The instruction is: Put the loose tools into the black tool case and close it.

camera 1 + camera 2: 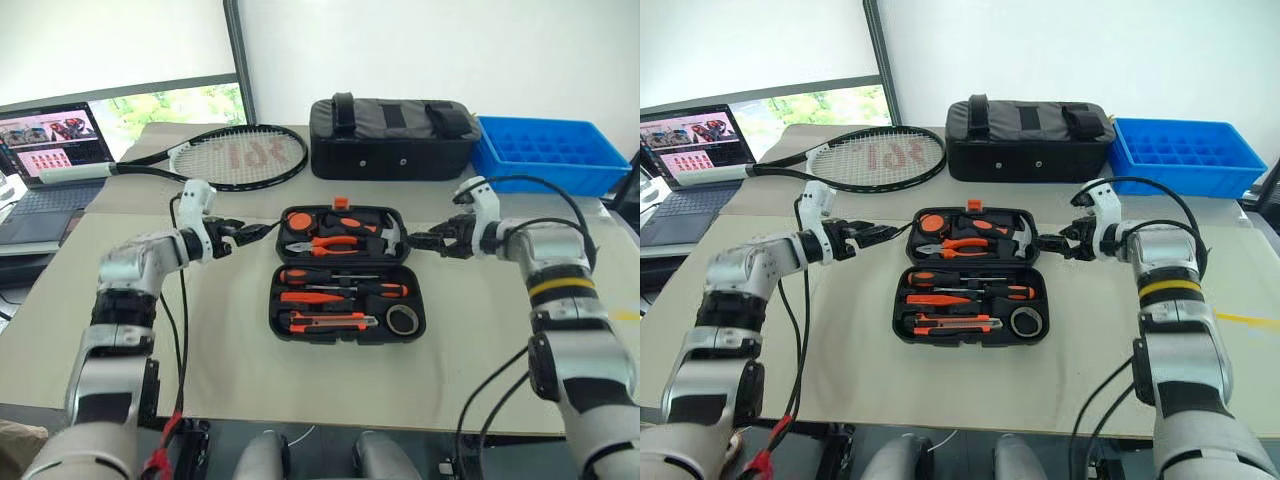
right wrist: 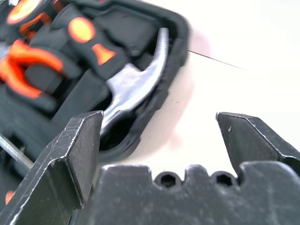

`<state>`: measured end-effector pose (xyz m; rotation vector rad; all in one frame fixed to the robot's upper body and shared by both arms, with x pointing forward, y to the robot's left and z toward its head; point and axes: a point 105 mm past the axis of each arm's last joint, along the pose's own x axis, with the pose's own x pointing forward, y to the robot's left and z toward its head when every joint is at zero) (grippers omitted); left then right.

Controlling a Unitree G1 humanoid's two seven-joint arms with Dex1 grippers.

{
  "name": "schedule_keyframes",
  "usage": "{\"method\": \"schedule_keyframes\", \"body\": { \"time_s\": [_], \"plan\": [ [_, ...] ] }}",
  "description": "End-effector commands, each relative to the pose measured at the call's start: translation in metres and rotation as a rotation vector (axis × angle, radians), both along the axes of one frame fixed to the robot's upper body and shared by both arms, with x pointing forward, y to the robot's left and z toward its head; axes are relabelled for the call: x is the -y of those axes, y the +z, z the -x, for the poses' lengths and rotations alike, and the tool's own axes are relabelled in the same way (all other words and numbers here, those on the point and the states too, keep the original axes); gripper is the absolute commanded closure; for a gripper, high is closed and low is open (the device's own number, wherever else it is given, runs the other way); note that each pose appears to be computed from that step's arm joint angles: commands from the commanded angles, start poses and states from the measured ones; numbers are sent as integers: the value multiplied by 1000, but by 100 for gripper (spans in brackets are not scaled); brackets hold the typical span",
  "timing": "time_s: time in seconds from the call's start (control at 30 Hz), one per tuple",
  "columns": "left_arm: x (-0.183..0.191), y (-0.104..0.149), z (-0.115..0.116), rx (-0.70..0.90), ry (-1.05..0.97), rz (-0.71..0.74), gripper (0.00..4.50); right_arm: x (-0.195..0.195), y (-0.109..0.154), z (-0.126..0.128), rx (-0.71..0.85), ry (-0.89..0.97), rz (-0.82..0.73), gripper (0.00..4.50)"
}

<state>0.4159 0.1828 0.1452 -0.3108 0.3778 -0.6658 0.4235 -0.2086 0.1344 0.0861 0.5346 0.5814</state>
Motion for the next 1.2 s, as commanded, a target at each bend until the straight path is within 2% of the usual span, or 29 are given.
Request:
{"method": "schedule_keyframes", "body": {
  "time_s": [0.03,0.13,0.33,0.4,0.53,0.57,0.63,0.87,0.93,1.13,1.2],
  "plan": [
    [1,9,-6,-43,-7,83,0,-7,11,-5,-3,-2,-109,101],
    [4,11,-7,-68,-27,125,0,-16,11,-2,-29,52,-141,209],
    [15,2,-6,-112,-78,121,0,-25,12,-4,-23,77,-139,415],
    [21,-2,-6,-126,-89,109,0,-26,13,-4,-22,85,-142,441],
    [27,-8,-10,-132,-74,94,0,-29,14,-4,-20,102,-154,441],
    [28,-8,-11,-131,-67,92,54,-29,15,-3,-19,105,-155,450],
    [30,-9,-13,-130,-60,89,106,-29,15,-3,-18,106,-158,450],
    [36,-7,-16,-124,-62,102,372,-26,15,-2,-13,113,-167,450],
    [37,-7,-15,-126,-79,94,437,-26,15,-1,-13,113,-169,450],
    [41,-8,-10,-95,-146,67,445,-26,26,-6,73,112,-180,450],
    [41,0,-13,-27,-153,70,445,-26,34,-7,135,133,-193,450]
  ]
}}
